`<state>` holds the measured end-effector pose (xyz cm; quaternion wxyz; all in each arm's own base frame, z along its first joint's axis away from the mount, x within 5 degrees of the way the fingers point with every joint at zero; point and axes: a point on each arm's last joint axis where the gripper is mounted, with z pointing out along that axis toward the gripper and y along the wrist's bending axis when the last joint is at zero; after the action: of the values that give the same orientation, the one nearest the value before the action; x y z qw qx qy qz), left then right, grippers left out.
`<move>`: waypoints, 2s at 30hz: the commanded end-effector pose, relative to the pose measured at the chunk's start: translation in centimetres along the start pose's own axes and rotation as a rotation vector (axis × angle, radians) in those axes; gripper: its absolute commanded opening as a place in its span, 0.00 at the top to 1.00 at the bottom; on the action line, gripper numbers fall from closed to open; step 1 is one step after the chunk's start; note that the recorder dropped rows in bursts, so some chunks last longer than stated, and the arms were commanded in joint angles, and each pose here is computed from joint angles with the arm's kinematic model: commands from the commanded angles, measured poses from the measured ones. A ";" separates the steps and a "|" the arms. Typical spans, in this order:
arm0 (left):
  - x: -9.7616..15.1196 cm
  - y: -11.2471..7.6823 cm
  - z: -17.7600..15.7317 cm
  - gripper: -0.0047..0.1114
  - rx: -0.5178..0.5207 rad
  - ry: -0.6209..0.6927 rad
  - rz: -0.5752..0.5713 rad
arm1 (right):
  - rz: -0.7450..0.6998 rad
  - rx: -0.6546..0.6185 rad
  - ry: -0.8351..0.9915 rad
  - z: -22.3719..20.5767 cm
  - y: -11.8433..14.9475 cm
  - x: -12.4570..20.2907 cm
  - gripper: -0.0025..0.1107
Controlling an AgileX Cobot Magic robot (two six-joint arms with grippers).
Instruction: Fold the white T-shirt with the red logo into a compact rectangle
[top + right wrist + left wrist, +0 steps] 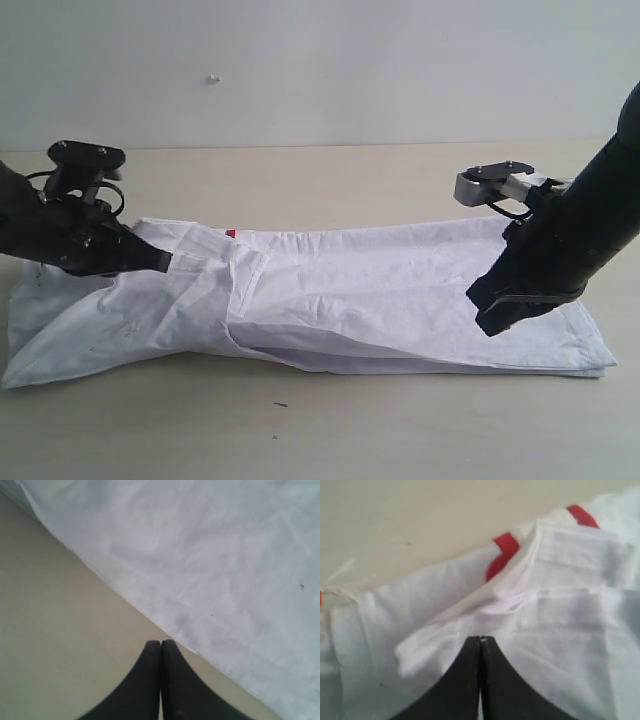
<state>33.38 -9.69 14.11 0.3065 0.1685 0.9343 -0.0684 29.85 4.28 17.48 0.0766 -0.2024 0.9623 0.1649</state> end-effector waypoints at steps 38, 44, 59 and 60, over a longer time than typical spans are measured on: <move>2.9 12.4 -3.9 0.32 0.038 0.158 -0.547 | 0.208 0.350 0.027 -0.8 -3.0 0.8 0.98; 2.9 12.2 -2.2 0.32 0.169 0.287 -0.531 | 0.214 0.337 0.037 -0.7 -2.9 0.8 0.98; 4.3 15.3 -2.3 0.32 0.147 0.244 -0.695 | 0.212 0.339 0.027 -0.7 -2.9 0.8 0.98; 4.4 15.2 -2.1 0.32 0.166 0.250 -0.704 | 0.212 0.339 0.027 -0.7 -2.9 0.8 0.98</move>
<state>34.14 6.34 12.83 0.1350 -0.1187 0.9632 -0.1999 30.44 1.32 16.97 0.0739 -0.0830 0.9938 0.0056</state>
